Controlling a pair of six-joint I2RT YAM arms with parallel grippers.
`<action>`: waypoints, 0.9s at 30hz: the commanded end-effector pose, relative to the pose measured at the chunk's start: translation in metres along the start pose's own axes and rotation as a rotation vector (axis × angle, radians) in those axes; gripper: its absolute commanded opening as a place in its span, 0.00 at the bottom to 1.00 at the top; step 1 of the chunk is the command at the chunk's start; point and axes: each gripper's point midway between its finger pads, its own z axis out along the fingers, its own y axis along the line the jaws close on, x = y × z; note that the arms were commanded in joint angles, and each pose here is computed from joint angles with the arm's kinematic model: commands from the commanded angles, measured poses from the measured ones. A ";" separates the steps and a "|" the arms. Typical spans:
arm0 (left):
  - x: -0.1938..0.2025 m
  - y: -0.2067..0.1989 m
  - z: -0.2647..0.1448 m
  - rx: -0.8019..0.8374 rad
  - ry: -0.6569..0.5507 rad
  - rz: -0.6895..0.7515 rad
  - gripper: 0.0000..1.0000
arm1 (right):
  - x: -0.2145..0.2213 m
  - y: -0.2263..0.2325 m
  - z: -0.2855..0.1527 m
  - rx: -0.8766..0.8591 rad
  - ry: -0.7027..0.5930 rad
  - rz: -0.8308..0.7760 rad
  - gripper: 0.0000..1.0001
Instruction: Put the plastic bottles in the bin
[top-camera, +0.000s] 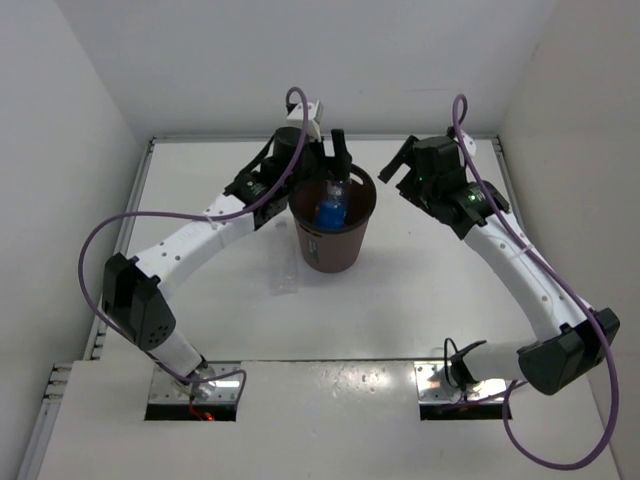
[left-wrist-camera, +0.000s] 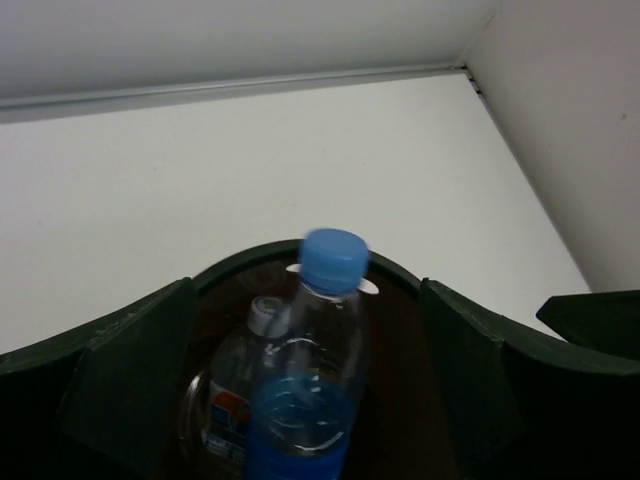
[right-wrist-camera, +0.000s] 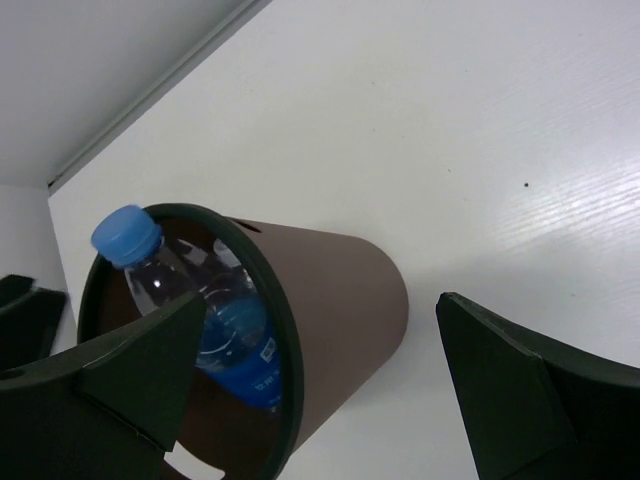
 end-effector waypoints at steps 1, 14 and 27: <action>-0.076 -0.006 -0.019 -0.018 -0.196 0.002 1.00 | -0.006 0.001 -0.007 -0.021 -0.014 0.036 1.00; -0.068 0.232 -0.047 -0.662 -0.226 -0.391 1.00 | -0.009 -0.009 -0.009 -0.015 -0.014 0.052 1.00; 0.147 0.207 -0.050 -0.136 0.241 -0.252 1.00 | 0.000 -0.025 -0.003 0.011 0.018 0.055 1.00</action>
